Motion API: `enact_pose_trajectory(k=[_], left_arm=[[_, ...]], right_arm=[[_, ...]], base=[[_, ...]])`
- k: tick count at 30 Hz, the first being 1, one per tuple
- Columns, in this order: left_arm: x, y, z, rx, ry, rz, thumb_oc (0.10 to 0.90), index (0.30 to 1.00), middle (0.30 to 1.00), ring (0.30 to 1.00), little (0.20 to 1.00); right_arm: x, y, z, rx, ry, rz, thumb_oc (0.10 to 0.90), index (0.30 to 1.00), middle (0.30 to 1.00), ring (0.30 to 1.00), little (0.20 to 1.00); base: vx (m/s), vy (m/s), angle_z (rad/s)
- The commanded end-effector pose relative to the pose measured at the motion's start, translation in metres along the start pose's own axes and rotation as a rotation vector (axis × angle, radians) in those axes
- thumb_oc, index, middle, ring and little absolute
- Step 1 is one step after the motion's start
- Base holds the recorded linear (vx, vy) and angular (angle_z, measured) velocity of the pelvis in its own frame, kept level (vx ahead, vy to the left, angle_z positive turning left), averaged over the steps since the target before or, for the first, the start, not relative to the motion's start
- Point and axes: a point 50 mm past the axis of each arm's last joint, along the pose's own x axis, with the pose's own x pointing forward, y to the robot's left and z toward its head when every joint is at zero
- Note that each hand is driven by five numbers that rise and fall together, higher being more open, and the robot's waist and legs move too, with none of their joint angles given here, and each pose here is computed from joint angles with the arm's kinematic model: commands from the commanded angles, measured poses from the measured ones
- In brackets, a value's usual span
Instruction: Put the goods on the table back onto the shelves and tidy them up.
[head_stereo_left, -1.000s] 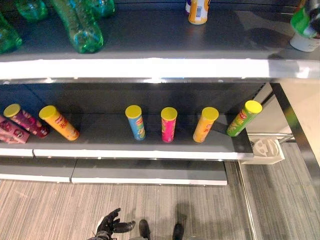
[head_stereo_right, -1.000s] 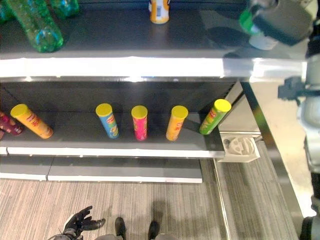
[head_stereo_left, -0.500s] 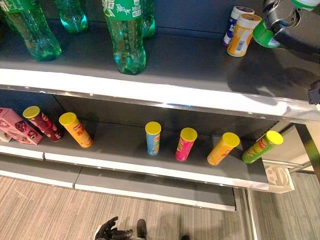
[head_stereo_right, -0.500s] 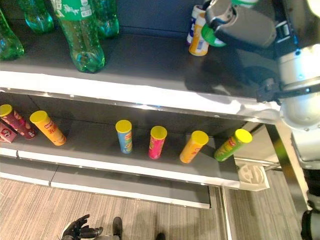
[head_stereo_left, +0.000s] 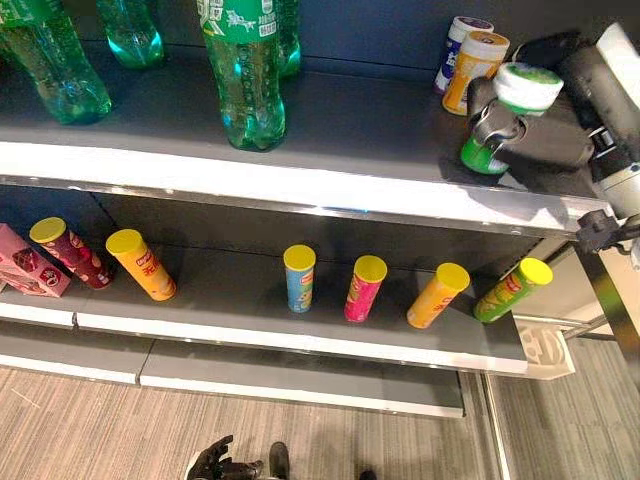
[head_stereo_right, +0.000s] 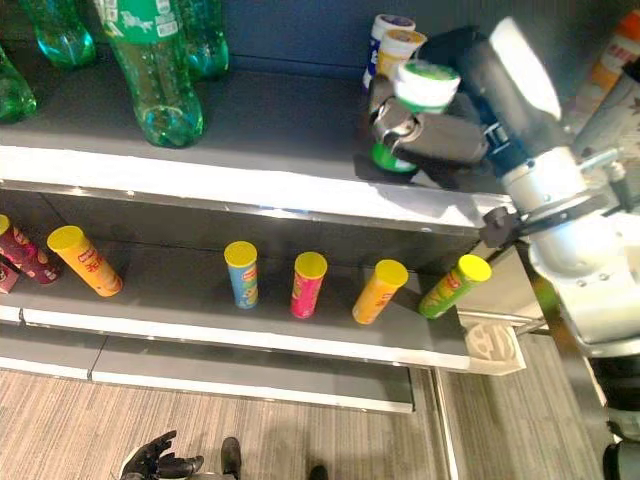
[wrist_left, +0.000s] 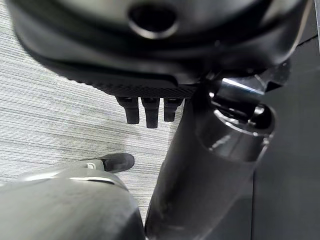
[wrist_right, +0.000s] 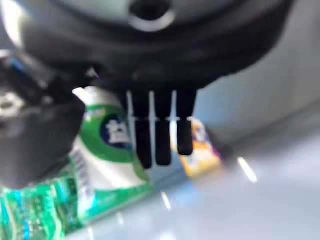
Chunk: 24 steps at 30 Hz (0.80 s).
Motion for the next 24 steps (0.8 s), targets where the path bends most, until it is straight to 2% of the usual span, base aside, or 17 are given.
enact_pose_trajectory(k=[1, 8, 17, 18, 19, 20, 21, 22, 24], left_arm=[[0.003, 0.009, 0.017, 0.073, -0.063, 0.002, 0.800, 0.900, 0.900, 0.900, 0.900], [0.004, 0.010, 0.016, 0.096, -0.054, 0.005, 0.800, 0.900, 0.900, 0.900, 0.900], [0.003, 0.004, 0.017, 0.103, -0.062, -0.017, 0.800, 0.900, 0.900, 0.900, 0.900], [0.003, 0.003, 0.017, 0.102, -0.062, -0.020, 0.800, 0.900, 0.900, 0.900, 0.900], [0.002, 0.002, 0.016, 0.101, -0.061, -0.023, 0.800, 0.900, 0.900, 0.900, 0.900], [0.002, 0.002, 0.015, 0.102, -0.059, -0.025, 0.800, 0.900, 0.900, 0.900, 0.900], [0.002, 0.002, 0.015, 0.104, -0.057, -0.023, 0.800, 0.900, 0.900, 0.900, 0.900], [0.002, 0.001, 0.016, 0.101, -0.065, -0.027, 0.800, 0.900, 0.900, 0.900, 0.900], [0.001, -0.001, 0.020, 0.100, -0.087, -0.034, 0.800, 0.900, 0.900, 0.900, 0.900]], right_arm=[[0.014, -0.021, 0.017, -0.035, -0.090, -0.124, 0.400, 0.300, 0.300, 0.300, 0.300], [0.019, -0.010, -0.003, -0.060, 0.000, -0.129, 0.400, 0.300, 0.300, 0.300, 0.300], [0.016, -0.009, -0.004, -0.073, 0.004, -0.119, 0.400, 0.300, 0.300, 0.300, 0.300], [0.015, -0.008, -0.005, -0.069, 0.004, -0.121, 0.441, 0.361, 0.361, 0.361, 0.361], [0.015, -0.008, -0.004, -0.063, 0.003, -0.123, 0.576, 0.564, 0.564, 0.564, 0.564], [0.014, -0.008, -0.004, -0.061, 0.002, -0.124, 0.595, 0.592, 0.592, 0.592, 0.592], [0.014, -0.008, -0.003, -0.059, -0.004, -0.126, 0.667, 0.700, 0.700, 0.700, 0.700], [0.014, -0.007, -0.002, -0.052, -0.011, -0.127, 0.800, 0.900, 0.900, 0.900, 0.900], [0.013, -0.007, 0.001, -0.045, -0.025, -0.125, 0.800, 0.900, 0.900, 0.900, 0.900]], base=[[0.02, -0.044, -0.02], [0.00, -0.008, 0.00], [0.01, -0.005, 0.05], [0.00, 0.003, 0.05], [0.00, 0.004, 0.04], [0.00, 0.000, 0.00], [0.00, 0.000, 0.00], [0.00, 0.000, 0.00], [0.00, 0.000, 0.00]])
